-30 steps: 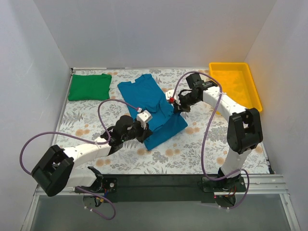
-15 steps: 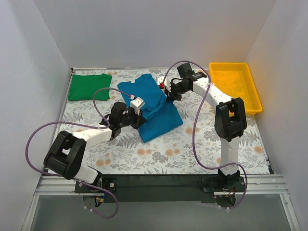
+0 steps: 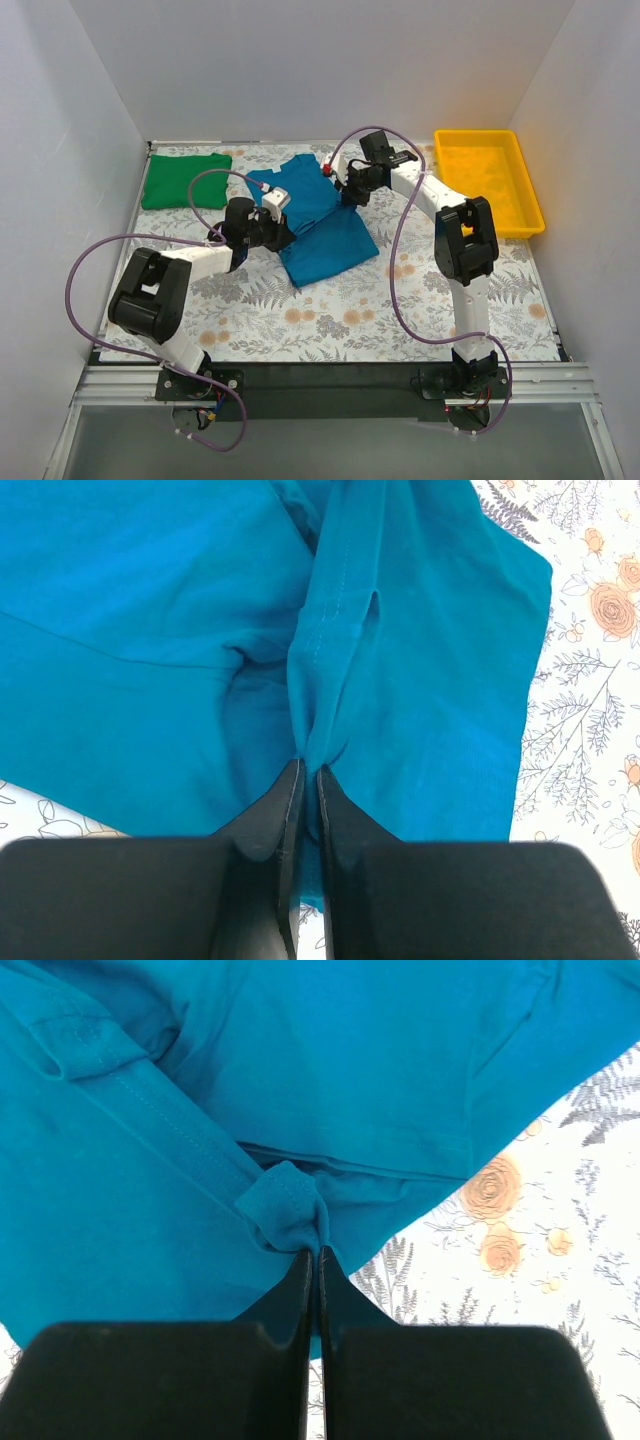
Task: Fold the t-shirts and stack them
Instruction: Fold the tshirt
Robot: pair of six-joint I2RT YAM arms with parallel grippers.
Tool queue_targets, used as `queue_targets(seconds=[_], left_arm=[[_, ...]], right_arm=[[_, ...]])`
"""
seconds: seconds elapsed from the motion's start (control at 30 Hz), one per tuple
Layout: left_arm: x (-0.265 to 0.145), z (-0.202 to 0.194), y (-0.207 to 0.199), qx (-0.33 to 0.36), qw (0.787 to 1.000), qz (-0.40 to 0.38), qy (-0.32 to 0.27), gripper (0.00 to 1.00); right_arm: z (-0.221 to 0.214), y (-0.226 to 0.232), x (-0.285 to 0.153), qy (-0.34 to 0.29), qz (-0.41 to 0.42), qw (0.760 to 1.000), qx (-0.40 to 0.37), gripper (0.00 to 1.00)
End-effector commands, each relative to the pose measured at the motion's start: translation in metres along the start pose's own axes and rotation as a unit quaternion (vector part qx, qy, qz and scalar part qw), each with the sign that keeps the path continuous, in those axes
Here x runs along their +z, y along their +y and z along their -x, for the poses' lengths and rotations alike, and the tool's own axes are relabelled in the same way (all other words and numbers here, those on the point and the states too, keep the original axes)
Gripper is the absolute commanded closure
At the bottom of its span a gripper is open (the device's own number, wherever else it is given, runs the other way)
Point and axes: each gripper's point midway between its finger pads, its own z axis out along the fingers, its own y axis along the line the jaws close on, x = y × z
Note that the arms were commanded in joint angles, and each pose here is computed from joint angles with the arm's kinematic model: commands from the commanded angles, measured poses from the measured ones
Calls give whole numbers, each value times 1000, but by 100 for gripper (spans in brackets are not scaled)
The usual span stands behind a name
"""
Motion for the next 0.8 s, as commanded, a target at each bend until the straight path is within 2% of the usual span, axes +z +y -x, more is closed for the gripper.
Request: queue_targets(seconds=[0.0,0.77], left_arm=[[0,20,0,16,1000,-10,-21,100],[4,25,26,1,1000,15,-21,100]], right_arm=[[25,-25,-6,-24,-42,999,-7,99],[19,-33,6,-21,-55,998,17,99]])
